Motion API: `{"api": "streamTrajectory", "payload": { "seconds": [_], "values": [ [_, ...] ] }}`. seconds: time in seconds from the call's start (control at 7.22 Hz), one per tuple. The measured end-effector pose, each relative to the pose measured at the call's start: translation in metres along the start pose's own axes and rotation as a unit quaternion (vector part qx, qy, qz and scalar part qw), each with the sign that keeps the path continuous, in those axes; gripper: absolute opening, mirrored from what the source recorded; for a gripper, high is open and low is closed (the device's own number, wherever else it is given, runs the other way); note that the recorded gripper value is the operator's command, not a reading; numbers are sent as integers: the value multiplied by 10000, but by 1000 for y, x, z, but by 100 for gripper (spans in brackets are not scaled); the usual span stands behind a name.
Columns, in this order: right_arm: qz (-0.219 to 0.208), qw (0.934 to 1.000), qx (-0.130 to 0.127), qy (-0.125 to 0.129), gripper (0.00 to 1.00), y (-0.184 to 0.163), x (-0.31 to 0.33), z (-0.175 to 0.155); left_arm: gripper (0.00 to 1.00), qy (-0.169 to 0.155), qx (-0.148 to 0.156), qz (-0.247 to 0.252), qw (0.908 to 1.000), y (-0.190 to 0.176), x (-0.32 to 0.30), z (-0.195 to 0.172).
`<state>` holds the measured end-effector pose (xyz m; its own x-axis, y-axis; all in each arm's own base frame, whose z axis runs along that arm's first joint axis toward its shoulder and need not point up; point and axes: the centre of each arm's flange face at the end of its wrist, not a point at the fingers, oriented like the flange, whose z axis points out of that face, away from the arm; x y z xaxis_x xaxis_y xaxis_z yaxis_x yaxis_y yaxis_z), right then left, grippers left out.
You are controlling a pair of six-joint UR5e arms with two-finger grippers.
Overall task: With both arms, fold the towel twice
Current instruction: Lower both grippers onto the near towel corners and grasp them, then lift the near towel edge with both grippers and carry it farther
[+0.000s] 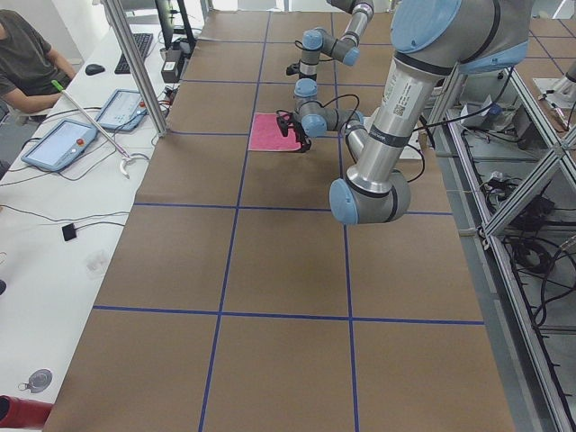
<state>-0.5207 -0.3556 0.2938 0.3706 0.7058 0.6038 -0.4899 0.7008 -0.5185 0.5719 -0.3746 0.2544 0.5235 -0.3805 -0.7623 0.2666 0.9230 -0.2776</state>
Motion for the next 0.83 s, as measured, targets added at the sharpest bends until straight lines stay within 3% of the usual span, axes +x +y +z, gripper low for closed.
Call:
{"api": "streamTrajectory", "payload": {
  "seconds": [0.28,0.83],
  "values": [
    [0,10000,1,2,0,0,0,0,3,1,-9,2,10000,2,0,0],
    [4,10000,3,-5,0,-1,0,-1,0,28,-14,-17,10000,2,2,-3]
  ]
}}
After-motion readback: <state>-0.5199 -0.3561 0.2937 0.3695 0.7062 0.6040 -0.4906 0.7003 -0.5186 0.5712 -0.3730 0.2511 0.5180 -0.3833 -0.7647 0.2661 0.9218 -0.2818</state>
